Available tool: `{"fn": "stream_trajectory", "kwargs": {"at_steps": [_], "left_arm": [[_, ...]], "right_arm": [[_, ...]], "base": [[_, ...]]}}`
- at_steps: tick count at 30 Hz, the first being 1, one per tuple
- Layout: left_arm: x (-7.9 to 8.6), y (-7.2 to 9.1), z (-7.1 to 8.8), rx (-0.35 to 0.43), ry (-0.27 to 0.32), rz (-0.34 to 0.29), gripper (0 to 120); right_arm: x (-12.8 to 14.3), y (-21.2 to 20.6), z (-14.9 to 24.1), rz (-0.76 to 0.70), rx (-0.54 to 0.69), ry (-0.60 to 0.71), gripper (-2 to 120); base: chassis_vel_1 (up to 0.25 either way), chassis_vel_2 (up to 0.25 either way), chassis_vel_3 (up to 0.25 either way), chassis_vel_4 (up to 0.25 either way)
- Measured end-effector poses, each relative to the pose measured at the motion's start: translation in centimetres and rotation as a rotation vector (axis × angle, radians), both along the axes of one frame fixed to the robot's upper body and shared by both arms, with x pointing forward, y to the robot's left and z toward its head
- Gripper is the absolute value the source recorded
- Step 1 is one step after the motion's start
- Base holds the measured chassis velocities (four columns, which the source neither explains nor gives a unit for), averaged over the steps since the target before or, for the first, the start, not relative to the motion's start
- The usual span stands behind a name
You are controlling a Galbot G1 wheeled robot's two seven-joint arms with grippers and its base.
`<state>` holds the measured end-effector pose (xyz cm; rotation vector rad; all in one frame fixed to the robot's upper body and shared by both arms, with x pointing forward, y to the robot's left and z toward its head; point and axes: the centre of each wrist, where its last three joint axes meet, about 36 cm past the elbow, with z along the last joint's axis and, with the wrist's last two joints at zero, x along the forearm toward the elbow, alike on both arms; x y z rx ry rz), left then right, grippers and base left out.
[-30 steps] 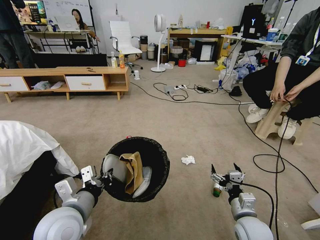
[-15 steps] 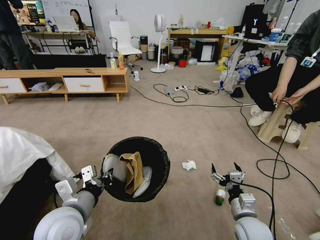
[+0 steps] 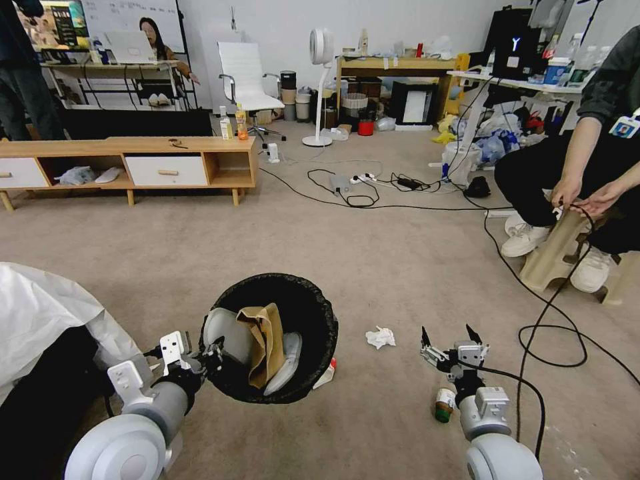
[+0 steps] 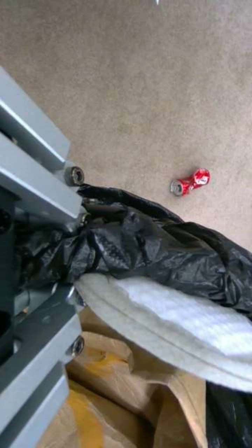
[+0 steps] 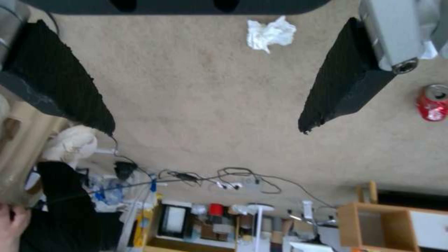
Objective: Pick up the trash bin and place the garbage on the floor into it.
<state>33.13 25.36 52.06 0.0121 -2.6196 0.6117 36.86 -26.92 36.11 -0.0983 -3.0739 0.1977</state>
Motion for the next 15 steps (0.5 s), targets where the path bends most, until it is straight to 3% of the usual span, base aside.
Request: {"fn": "stream_trajectory", "kwargs": {"at_steps": [8, 10, 15], "left_arm": [[0.0, 0.2, 0.0, 0.002, 0.001, 0.006, 5], [0.0, 0.4, 0.0, 0.001, 0.001, 0.012, 5], [0.0, 0.7, 0.0, -0.001, -0.001, 0.016, 5]], "right_arm": [[-0.2, -0.1, 0.7, -0.205, 0.014, 0.213, 100], [0.4, -0.7, 1.1, -0.308, 0.097, 0.353, 100], [1.2, -2.6, 0.2, -0.389, 0.179, 0.491, 100]], "base": [[0.0, 0.0, 0.0, 0.0], [0.0, 0.0, 0.0, 0.0], [0.0, 0.0, 0.0, 0.0]]}}
